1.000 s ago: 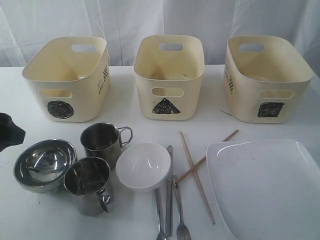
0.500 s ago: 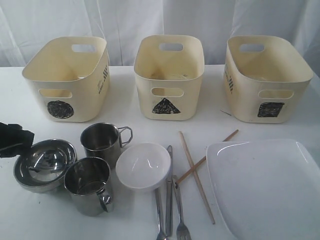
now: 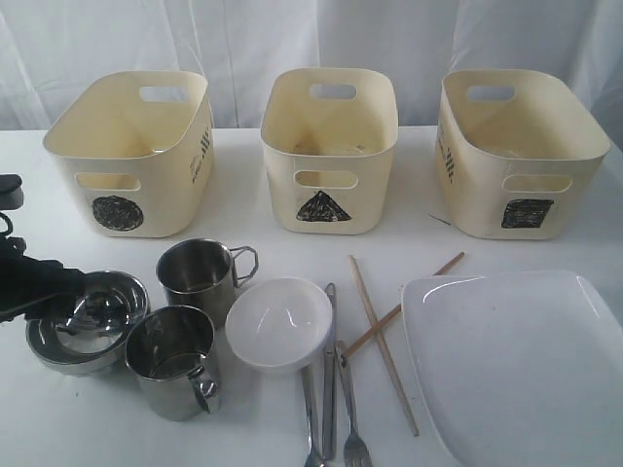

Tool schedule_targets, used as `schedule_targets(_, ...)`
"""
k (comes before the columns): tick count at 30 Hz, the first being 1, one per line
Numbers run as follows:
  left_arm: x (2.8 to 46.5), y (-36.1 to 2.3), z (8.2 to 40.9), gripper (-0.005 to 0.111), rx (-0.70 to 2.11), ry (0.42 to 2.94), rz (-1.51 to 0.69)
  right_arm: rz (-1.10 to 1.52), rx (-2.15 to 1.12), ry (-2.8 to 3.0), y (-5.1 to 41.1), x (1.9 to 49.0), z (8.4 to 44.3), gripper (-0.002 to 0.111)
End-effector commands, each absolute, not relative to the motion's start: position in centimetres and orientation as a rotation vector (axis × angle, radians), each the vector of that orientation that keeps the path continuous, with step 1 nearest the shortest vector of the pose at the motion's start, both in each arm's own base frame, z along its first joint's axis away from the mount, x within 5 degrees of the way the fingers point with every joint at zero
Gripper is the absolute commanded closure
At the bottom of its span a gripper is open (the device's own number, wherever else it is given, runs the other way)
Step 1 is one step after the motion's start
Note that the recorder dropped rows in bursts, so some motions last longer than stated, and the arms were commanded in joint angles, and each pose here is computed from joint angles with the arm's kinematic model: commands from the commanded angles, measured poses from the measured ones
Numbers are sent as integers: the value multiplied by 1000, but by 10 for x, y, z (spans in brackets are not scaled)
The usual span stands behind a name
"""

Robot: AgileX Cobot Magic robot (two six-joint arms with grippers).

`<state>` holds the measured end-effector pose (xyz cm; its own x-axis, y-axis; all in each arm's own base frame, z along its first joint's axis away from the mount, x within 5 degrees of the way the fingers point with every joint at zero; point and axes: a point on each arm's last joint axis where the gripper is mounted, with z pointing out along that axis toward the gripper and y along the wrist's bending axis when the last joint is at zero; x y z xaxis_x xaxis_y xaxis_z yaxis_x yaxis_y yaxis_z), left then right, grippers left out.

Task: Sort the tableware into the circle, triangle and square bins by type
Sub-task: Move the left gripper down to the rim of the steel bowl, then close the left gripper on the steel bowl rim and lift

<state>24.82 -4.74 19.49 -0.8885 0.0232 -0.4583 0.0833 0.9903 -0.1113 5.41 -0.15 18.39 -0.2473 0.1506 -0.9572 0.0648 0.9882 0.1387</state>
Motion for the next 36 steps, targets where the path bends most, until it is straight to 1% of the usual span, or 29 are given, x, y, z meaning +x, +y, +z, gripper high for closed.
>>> schedule_targets(1,249,-47,185,40,60,2693,-176,85,161,1821,-1,54,182,108)
schedule_targets(19,260,-48,156,40,58,2756,-153,85,161,1821,-1,54,182,108)
schedule_targets(27,262,-48,150,40,53,2769,-149,85,161,1821,-1,54,182,108)
schedule_targets(28,262,-48,149,42,45,2771,-150,85,161,1821,-1,54,182,108)
schedule_targets(30,262,-48,147,50,42,2775,-150,85,161,1821,-1,54,182,108)
schedule_targets(32,262,-48,146,62,35,2779,-152,85,161,1821,-1,54,182,108)
schedule_targets(35,262,-48,146,87,32,2783,-153,85,161,1821,-1,54,182,108)
schedule_targets(36,262,-48,146,93,32,2783,-153,85,161,1821,-1,54,182,108)
